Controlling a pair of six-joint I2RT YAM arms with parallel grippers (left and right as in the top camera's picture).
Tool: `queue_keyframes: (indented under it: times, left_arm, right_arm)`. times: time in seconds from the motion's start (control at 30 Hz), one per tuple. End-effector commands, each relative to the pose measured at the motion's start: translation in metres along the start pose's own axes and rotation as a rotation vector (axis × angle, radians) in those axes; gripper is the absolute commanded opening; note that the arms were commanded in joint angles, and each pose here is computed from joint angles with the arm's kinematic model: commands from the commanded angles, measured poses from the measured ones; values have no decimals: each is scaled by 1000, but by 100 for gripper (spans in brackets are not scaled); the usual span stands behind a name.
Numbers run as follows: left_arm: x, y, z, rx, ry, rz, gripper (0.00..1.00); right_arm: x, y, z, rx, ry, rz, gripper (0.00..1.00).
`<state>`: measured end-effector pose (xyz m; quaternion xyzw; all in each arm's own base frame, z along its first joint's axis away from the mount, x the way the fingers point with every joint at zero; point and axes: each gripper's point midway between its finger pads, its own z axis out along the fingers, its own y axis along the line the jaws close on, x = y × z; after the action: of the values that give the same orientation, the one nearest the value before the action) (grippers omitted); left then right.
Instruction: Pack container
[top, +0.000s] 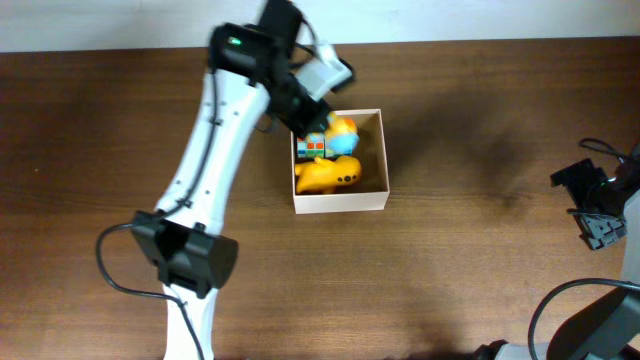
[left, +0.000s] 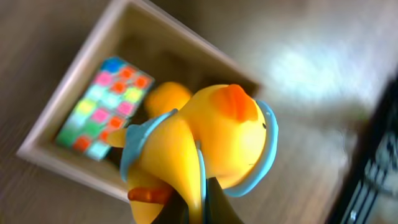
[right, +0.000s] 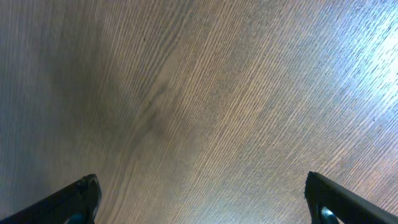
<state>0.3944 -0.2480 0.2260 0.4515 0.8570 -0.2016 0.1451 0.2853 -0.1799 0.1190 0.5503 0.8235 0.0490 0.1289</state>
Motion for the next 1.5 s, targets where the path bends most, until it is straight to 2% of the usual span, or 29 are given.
queue_keyframes:
  times: [0.0,0.1,0.17,0.53,0.97,1.07,1.1,1.13,1.2,1.33,1.47]
  left_arm:
    - [-4,-34,9,66,19,284,2]
    - [-2,-50,24,101,45,397,2]
    - [-3,-51,33,107,47,418,2]
    - [8,-35,88,124,53,415,2]
    - [9,-39,100,166,36,408,3]
    - [9,-39,100,166,37,401,22]
    - [9,-39,100,166,37,401,34]
    - [9,-40,100,167,37,402,50]
    - [9,-41,101,168,38,404,61]
    - [9,-43,101,170,39,409,70]
    - [8,-44,102,170,39,410,71]
  right_arm:
    - [1,0,1,1,3,-4,99]
    - [1,0,1,1,3,-4,99]
    - [1,0,1,1,3,-3,99]
    - [1,0,1,1,3,-4,99]
    - [1,0,1,1,3,-3,99]
    - [1,0,1,1,3,-4,99]
    - [1,0,1,1,3,-3,99]
    - [1,0,1,1,3,-3,99]
    - [1,0,1,1,3,-3,99]
    - [1,0,1,1,3,-3,99]
    - [1,0,1,1,3,-4,99]
